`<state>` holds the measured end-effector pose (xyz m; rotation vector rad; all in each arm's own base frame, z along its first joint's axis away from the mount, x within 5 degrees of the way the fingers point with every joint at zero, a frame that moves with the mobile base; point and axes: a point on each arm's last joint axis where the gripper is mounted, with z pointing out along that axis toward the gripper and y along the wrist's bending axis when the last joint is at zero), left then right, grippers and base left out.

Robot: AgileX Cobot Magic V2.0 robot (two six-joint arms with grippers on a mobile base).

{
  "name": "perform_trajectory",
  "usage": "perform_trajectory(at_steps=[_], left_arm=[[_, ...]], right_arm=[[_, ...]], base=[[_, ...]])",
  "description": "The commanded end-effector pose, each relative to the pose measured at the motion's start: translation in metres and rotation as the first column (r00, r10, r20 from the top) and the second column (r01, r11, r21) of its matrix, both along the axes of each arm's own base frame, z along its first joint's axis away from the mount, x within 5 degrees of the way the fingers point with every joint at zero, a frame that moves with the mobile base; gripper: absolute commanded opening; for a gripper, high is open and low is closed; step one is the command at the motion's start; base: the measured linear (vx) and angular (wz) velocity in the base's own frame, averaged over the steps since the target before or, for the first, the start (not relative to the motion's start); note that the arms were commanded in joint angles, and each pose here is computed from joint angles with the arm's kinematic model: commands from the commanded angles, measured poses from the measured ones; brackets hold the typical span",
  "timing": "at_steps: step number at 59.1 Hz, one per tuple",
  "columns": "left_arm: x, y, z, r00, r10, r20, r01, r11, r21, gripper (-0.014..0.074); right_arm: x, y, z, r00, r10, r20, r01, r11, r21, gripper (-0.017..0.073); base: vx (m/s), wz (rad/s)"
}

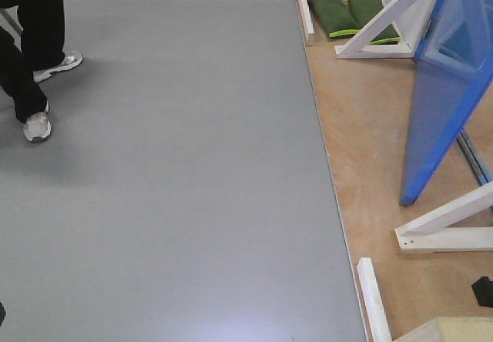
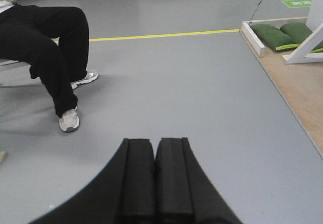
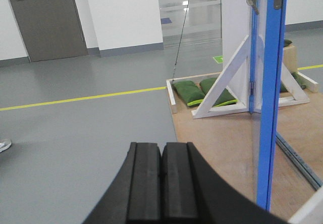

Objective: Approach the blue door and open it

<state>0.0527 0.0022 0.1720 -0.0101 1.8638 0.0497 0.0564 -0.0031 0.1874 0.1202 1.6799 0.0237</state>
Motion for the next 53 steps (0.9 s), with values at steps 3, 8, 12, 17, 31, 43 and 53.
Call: perform_trajectory(at_steps=[3,8,12,17,31,43,53], left_arm=[[0.0010,0.0001,0.0063,0.996,0.002,0.090,-0.002,1.000,0.001,0.0070],[0.0010,0.0001,0.0064,0.996,0.002,0.090,-0.002,1.000,0.001,0.0070],[0.0010,0.0001,0.0063,0.996,0.002,0.089,-0.002,1.000,0.001,0.0070],[0.0010,0.0001,0.0062,0.996,0.002,0.088,-0.002,1.000,0.001,0.0070],[0.0012,0.0001,0.0062,0.996,0.002,0.087,-0.002,1.000,0.001,0.0070],[0.0012,0.0001,0.0061,0.996,0.002,0.086,-0.002,1.000,0.001,0.0070],[0.0011,0.0001,0.0062,0.996,0.002,0.088,-0.002,1.000,0.001,0.0070]], right_arm=[[-0.0002,-0.0005,0.0023,0.996,-0.007,0.084,0.008,1.000,-0.013,0.0006],[-0.0002,-0.0005,0.0023,0.996,-0.007,0.084,0.008,1.000,-0.013,0.0006],[-0.0002,-0.0005,0.0023,0.996,-0.007,0.084,0.008,1.000,-0.013,0.0006],[-0.0002,-0.0005,0.0023,0.996,-0.007,0.084,0.008,1.000,-0.013,0.0006],[-0.0002,-0.0003,0.0023,0.996,-0.004,0.084,0.006,1.000,-0.013,0.0006],[-0.0002,-0.0004,0.0023,0.996,-0.006,0.084,0.007,1.000,-0.013,0.0006],[-0.0002,-0.0004,0.0024,0.996,-0.005,0.085,0.007,1.000,-0.013,0.0006]], base=[[0.43,-0.05],[0.42,-0.04],[0.41,-0.03],[0.40,-0.03],[0.38,0.00],[0.35,0.04],[0.32,0.03]])
